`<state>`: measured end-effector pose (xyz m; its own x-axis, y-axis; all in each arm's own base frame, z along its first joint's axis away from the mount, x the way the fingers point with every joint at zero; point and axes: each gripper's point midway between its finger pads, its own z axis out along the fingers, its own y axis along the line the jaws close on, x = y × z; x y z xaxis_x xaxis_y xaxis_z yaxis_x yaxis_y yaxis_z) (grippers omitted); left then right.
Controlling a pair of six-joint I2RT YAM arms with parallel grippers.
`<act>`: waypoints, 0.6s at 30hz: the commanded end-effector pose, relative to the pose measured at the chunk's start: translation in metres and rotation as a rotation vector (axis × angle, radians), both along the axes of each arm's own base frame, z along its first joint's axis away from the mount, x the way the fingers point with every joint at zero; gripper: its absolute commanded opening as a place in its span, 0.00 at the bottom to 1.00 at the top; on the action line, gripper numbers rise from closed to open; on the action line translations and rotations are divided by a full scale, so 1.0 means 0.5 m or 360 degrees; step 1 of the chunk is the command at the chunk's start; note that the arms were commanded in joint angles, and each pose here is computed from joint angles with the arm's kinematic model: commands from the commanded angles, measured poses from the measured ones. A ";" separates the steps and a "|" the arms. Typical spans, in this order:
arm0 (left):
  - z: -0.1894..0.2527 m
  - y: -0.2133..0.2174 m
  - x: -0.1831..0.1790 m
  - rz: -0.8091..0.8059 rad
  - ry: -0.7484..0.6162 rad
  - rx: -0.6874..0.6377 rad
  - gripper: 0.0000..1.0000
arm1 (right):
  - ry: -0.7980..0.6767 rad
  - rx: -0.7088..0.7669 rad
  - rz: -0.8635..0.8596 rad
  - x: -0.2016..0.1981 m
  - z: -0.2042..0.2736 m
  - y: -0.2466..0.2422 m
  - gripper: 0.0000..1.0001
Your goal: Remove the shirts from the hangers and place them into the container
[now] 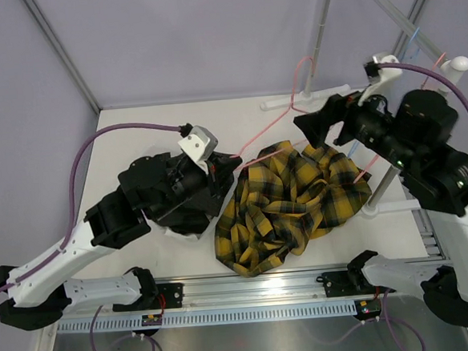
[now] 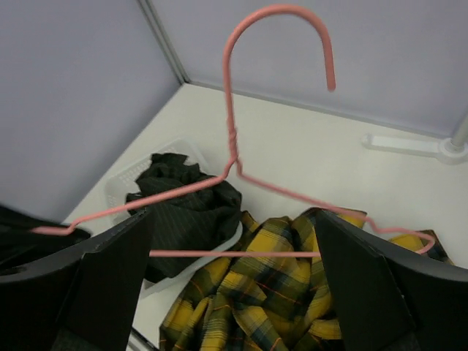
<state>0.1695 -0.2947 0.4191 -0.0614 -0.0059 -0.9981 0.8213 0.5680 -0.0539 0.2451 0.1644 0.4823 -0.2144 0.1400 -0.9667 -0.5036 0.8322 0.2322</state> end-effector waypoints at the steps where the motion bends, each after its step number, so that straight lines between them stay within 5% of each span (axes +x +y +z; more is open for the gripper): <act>1: 0.104 0.019 0.042 0.0162 -0.0194 -0.0096 0.00 | -0.0157 0.0250 0.0227 -0.133 0.087 -0.013 1.00; 2: 0.115 0.009 0.048 0.0152 -0.0239 -0.0081 0.00 | -0.0175 0.0283 0.0360 -0.173 0.094 -0.004 0.87; 3: 0.112 -0.016 0.065 0.0157 -0.0256 -0.0060 0.00 | -0.0242 0.0337 0.0412 -0.220 0.112 -0.019 0.27; 4: 0.141 -0.023 0.071 0.0160 -0.0307 -0.0074 0.00 | -0.0210 0.0367 0.0452 -0.238 0.103 -0.019 0.00; 8: 0.152 -0.095 0.116 0.0082 -0.0337 -0.0048 0.00 | 0.0002 0.0312 0.0740 -0.323 0.021 0.000 0.00; 18: 0.180 -0.251 0.238 -0.0104 -0.0366 -0.0099 0.00 | 0.0367 0.0231 0.0707 -0.395 -0.220 -0.040 0.00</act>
